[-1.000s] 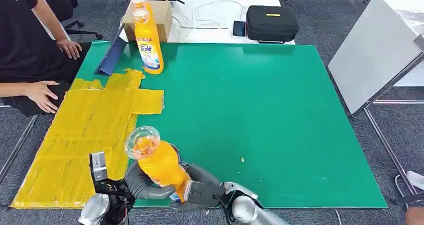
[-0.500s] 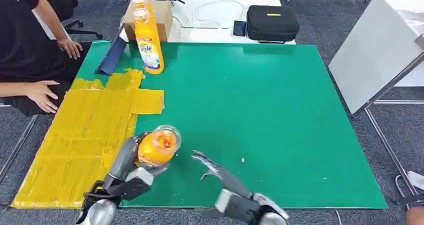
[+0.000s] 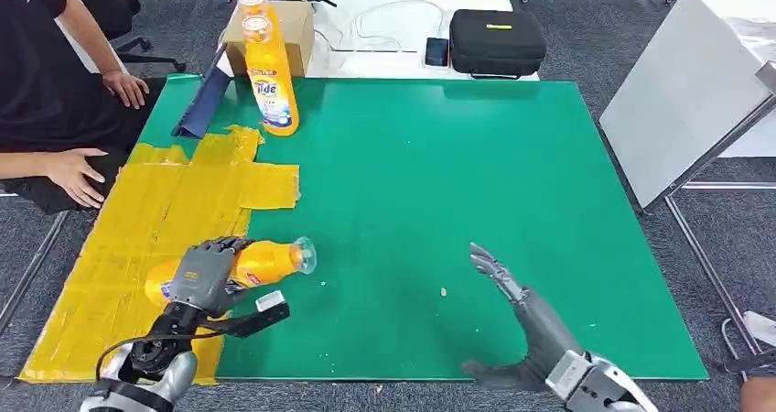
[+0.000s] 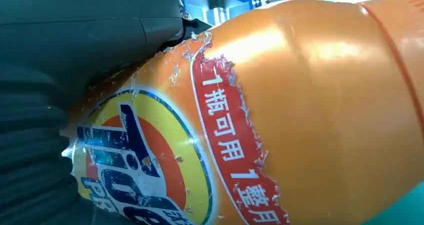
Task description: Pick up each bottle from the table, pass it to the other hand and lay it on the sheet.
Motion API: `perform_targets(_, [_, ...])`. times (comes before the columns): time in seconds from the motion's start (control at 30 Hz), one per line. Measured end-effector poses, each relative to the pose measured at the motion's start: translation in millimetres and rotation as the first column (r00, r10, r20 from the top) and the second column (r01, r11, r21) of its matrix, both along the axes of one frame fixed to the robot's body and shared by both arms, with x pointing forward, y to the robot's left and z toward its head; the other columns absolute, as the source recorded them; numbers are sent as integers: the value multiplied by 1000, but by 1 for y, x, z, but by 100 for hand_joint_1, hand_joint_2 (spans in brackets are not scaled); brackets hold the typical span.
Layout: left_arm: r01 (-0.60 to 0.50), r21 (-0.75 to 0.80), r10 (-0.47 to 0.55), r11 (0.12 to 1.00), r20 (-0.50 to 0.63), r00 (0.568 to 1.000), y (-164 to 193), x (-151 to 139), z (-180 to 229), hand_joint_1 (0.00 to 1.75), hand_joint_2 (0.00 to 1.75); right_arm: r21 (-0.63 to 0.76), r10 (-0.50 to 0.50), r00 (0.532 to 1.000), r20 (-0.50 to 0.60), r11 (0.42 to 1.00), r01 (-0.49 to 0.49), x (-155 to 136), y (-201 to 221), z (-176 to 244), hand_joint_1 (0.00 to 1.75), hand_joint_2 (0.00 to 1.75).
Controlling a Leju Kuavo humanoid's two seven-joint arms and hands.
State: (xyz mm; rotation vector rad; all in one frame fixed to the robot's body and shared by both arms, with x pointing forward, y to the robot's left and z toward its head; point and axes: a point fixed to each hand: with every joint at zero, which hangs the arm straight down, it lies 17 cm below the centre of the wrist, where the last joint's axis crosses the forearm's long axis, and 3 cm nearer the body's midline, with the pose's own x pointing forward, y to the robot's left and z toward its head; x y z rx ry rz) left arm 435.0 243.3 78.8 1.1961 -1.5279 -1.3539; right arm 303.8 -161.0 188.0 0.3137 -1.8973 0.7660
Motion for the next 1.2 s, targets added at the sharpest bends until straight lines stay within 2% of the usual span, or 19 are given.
perform_targets(0.17, [-28,58,30,998,-31,999,10,5,-13,175,175,-4,-6,1000,11,1000,6,1,-4,4,0,175])
perform_targets(0.3, [-149,176,159,973,-44,986,34,20,-29,175,175,-19,11,1000,22,1000,-11,2,-1,5,0,175])
perform_targets(0.5, [-133,268,158,954,-72,985,40,41,-43,175,175,-44,14,999,33,999,-13,7,3,4,0,175])
perform_targets(0.53, [-131,278,159,951,-78,984,42,43,-45,105,175,-44,15,999,33,999,-14,8,3,4,0,175])
perform_targets(0.57, [-130,290,163,948,-89,983,43,45,-48,0,175,-47,16,999,33,999,-14,8,4,3,0,175])
perform_targets(0.6, [-125,308,162,943,-99,982,44,48,-49,0,0,-49,16,999,32,999,-15,8,4,2,0,175])
perform_targets(0.73, [-144,360,196,922,-113,974,53,57,-52,0,0,-62,15,999,34,998,-13,8,5,0,0,175])
perform_targets(1.0, [-150,413,198,898,-77,977,57,65,-48,0,0,-72,18,999,28,997,-16,7,10,-6,0,175])
perform_targets(1.2, [-218,401,231,890,16,973,59,65,-35,0,0,-80,-1,999,37,997,4,9,13,-9,0,175])
